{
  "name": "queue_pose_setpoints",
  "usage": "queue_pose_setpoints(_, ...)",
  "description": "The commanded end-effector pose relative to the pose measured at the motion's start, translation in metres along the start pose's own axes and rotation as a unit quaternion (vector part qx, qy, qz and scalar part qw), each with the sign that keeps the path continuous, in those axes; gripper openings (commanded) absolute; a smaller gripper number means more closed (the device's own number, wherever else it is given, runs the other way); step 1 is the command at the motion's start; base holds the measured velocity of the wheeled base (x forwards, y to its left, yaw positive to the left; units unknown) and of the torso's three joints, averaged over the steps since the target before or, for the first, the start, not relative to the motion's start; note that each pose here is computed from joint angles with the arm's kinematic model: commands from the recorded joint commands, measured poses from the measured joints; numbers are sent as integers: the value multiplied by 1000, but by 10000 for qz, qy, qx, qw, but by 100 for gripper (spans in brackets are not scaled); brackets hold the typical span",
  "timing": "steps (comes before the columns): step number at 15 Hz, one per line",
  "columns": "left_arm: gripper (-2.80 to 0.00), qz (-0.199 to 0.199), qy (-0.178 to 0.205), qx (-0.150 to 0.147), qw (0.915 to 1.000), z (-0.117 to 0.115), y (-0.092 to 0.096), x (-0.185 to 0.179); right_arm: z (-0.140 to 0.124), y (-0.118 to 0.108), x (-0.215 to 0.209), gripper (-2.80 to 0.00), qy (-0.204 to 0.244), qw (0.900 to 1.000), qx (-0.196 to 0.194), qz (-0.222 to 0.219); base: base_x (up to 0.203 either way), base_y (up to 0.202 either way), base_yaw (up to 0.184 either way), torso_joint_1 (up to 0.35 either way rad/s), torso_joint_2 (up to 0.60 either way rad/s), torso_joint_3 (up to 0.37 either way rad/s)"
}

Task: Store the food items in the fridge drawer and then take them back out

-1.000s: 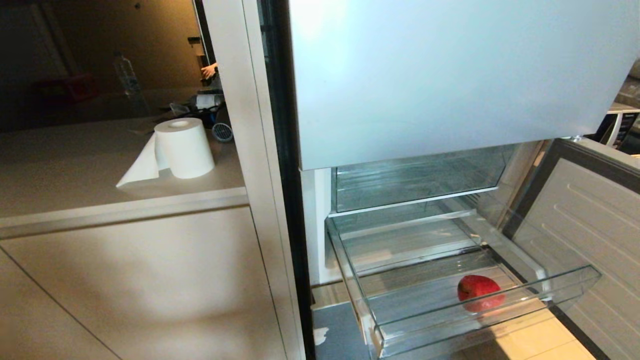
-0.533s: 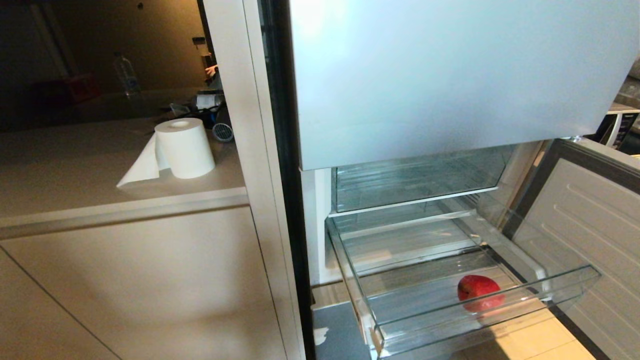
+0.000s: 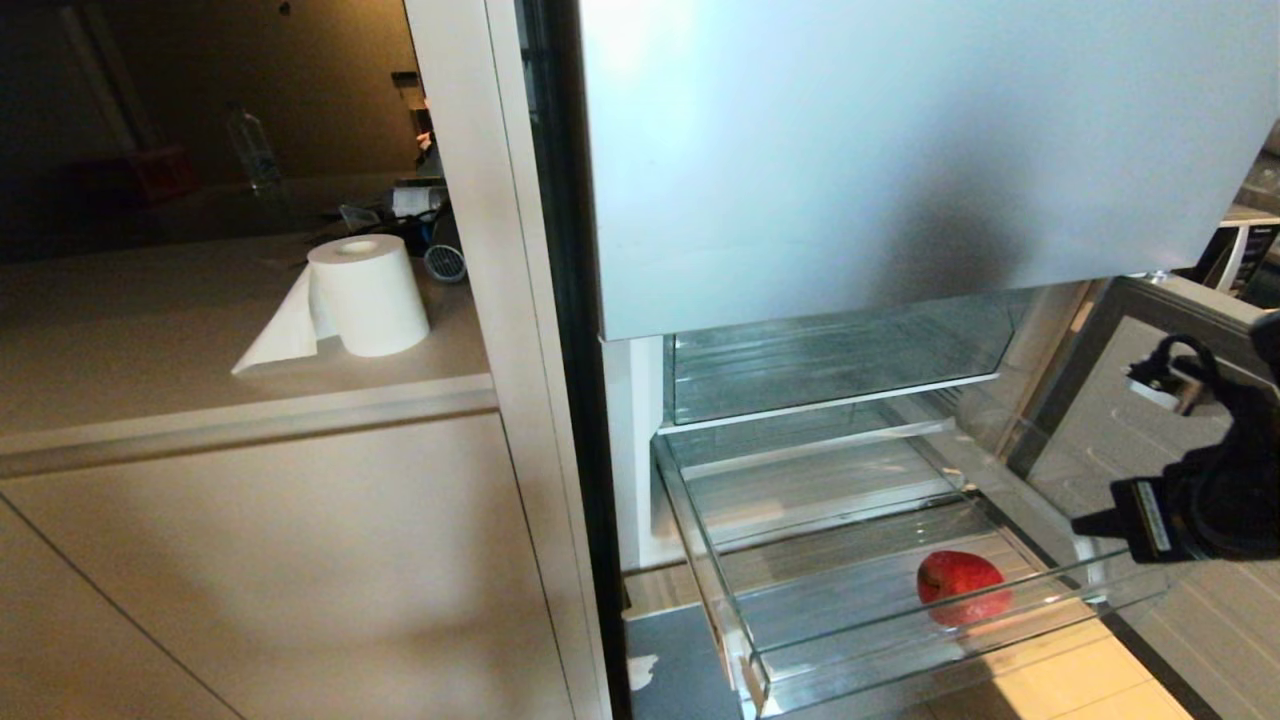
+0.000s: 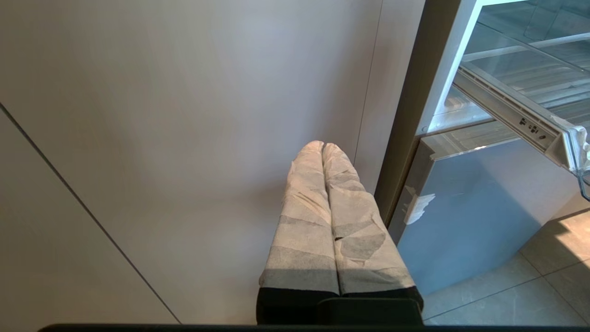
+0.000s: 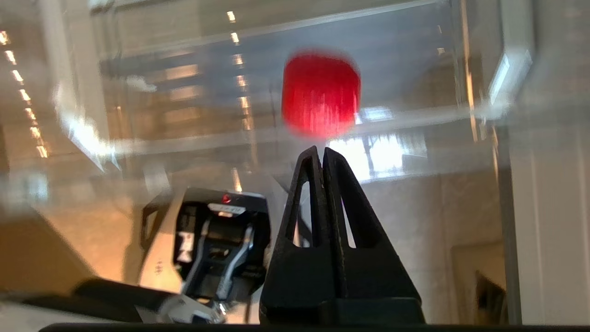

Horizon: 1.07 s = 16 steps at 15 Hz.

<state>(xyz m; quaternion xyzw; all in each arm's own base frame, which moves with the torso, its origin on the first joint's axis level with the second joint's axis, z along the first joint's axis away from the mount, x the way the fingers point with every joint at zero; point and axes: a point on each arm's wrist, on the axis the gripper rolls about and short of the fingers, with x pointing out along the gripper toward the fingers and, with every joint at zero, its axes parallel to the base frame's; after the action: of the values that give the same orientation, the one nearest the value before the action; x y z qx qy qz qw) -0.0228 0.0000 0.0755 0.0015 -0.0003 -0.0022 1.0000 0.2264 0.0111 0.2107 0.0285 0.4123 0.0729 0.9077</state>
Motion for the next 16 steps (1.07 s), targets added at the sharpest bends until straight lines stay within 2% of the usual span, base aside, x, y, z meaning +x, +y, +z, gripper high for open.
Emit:
queue_pose_setpoints(1, -280, -1, 3, 1, 10000, 0, 0, 0, 31, -3, 59, -280, 756, 9970, 140, 26, 0, 0, 0, 0, 0, 0)
queue_pose_setpoints(3, -280, -1, 8, 1, 10000, 0, 0, 0, 42, -3, 74, -280, 971, 9951, 191, -15, 0, 0, 0, 0, 0, 0)
queue_pose_setpoints(4, -280, -1, 8, 1, 10000, 0, 0, 0, 45, -4, 79, 0, 1054, 9942, 183, -111, 0, 0, 0, 0, 0, 0)
queue_pose_setpoints(10, -280, -1, 3, 1, 10000, 0, 0, 0, 55, -1, 99, 0, 1645, 9859, 131, -290, 0, 0, 0, 0, 0, 0)
queue_pose_setpoints(16, -280, -1, 3, 1, 10000, 0, 0, 0, 45, 1, 130, 0, 2082, 9769, 31, -473, 0, 0, 0, 0, 0, 0)
